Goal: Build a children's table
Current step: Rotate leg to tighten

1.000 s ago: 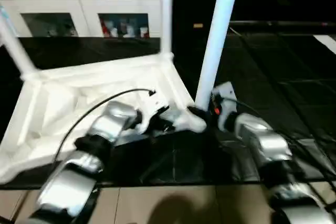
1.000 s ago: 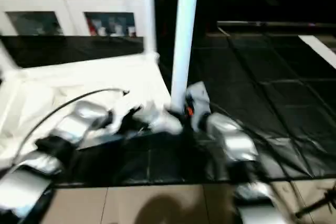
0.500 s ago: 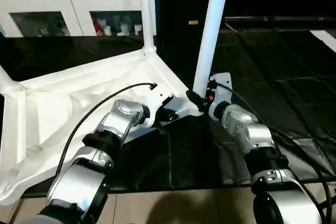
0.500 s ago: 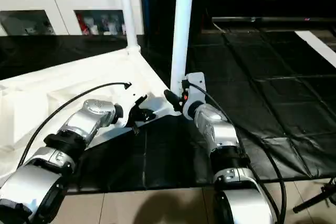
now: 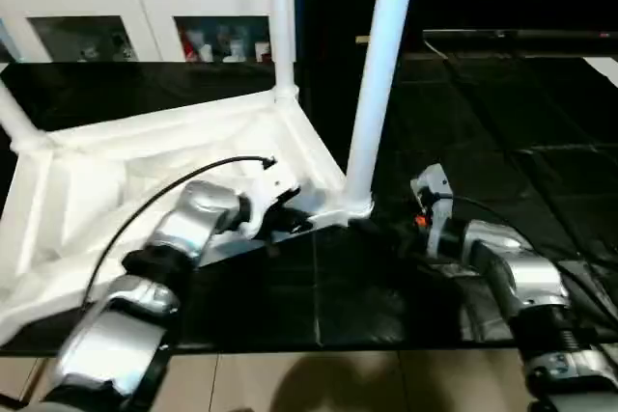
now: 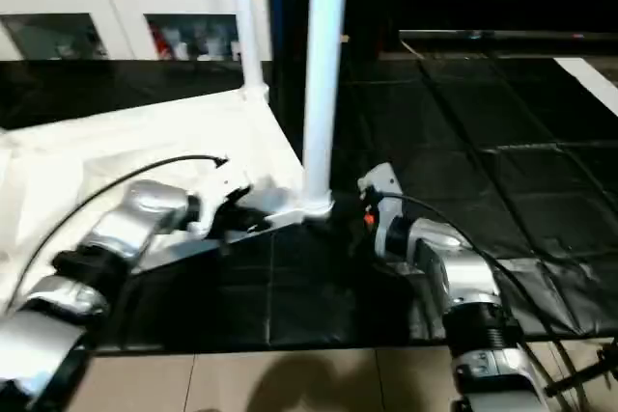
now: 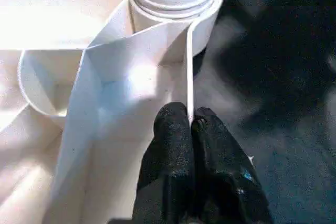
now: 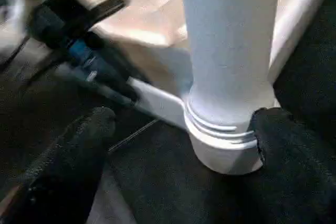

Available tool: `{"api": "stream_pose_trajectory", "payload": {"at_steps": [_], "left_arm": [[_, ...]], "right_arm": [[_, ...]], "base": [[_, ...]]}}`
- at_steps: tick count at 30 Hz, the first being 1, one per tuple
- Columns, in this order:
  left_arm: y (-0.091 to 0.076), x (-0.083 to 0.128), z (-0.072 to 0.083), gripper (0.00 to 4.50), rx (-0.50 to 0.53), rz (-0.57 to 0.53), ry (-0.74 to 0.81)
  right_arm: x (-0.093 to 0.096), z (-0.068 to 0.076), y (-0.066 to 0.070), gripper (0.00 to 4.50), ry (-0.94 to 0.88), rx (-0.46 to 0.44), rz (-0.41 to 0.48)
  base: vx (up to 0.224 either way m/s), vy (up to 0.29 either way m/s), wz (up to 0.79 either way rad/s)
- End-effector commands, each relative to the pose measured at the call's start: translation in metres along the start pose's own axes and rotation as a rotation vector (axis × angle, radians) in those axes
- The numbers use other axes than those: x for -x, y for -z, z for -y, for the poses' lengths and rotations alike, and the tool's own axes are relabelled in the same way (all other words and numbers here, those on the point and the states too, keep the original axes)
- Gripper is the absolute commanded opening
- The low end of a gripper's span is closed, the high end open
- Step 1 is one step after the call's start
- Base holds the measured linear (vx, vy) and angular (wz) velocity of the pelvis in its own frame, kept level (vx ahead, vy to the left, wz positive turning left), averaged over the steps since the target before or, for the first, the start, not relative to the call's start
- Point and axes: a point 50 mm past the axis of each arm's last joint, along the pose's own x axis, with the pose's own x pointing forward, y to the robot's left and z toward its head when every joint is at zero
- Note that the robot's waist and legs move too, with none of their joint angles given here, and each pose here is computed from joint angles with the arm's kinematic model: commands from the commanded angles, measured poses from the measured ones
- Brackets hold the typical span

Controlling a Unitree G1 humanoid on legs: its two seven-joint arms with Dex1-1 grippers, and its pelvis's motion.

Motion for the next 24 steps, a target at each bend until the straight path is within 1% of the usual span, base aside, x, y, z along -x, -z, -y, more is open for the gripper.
{"api": "stream_pose_trajectory", "payload": {"at_steps": [1, 2, 4, 6, 9, 10, 11, 12, 13, 15, 16, 17, 21, 22, 24], "left_arm": [[-0.003, -0.001, 0.014, 0.0, -0.088, -0.001, 0.162], [0.001, 0.003, 0.018, 0.0, -0.11, -0.019, 0.212], [0.01, 0.009, 0.028, 0.0, -0.145, -0.069, 0.302], [0.013, 0.011, 0.03, 0.0, -0.151, -0.085, 0.324], [0.016, 0.013, 0.033, 0.0, -0.16, -0.104, 0.353], [0.017, 0.014, 0.035, 0.0, -0.164, -0.109, 0.368], [0.018, 0.015, 0.038, 0.0, -0.174, -0.115, 0.393], [0.019, 0.015, 0.039, 0.0, -0.176, -0.116, 0.399], [0.019, 0.015, 0.039, 0.0, -0.176, -0.116, 0.399], [0.018, 0.016, 0.041, 0.0, -0.183, -0.115, 0.406], [0.018, 0.016, 0.041, 0.0, -0.183, -0.115, 0.406], [0.018, 0.016, 0.042, 0.0, -0.186, -0.114, 0.403], [0.019, 0.016, 0.042, 0.0, -0.187, -0.11, 0.394], [0.019, 0.016, 0.042, 0.0, -0.186, -0.109, 0.388], [0.019, 0.015, 0.042, 0.0, -0.186, -0.107, 0.379]], "right_arm": [[-0.001, -0.007, -0.006, 4.43, -0.098, 0.039, 0.005], [0.001, -0.007, -0.008, 4.43, -0.129, 0.048, 0.001], [0.0, -0.008, -0.01, 4.43, -0.182, 0.112, -0.032], [-0.001, -0.01, -0.01, 4.43, -0.21, 0.124, -0.048], [-0.005, -0.012, -0.01, 4.43, -0.256, 0.133, -0.058], [-0.006, -0.014, -0.01, 4.43, -0.285, 0.121, -0.059], [-0.01, -0.019, -0.01, 4.43, -0.358, 0.103, -0.07], [-0.011, -0.021, -0.009, 4.43, -0.381, 0.097, -0.075], [-0.011, -0.021, -0.009, 4.18, -0.381, 0.097, -0.075], [-0.014, -0.025, -0.008, 4.18, -0.448, 0.079, -0.089], [-0.014, -0.025, -0.008, 4.07, -0.448, 0.079, -0.089], [-0.015, -0.026, -0.007, 3.87, -0.467, 0.079, -0.096], [-0.017, -0.026, -0.007, 3.58, -0.491, 0.077, -0.105], [-0.017, -0.026, -0.007, 3.58, -0.504, 0.072, -0.11], [-0.017, -0.027, -0.007, 3.28, -0.522, 0.064, -0.117]], "base": [[0.0, 0.0, 0.0], [0.0, 0.0, 0.0], [0.0, 0.0, 0.0], [0.0, 0.0, 0.0], [0.0, 0.0, 0.0], [0.0, 0.0, 0.0], [0.0, 0.0, 0.0], [0.0, 0.0, 0.0], [0.0, 0.0, 0.0], [0.0, 0.0, 0.0], [0.0, 0.0, 0.0], [0.0, 0.0, 0.0], [0.0, 0.0, 0.0], [0.0, 0.0, 0.0], [0.0, 0.0, 0.0]]}}
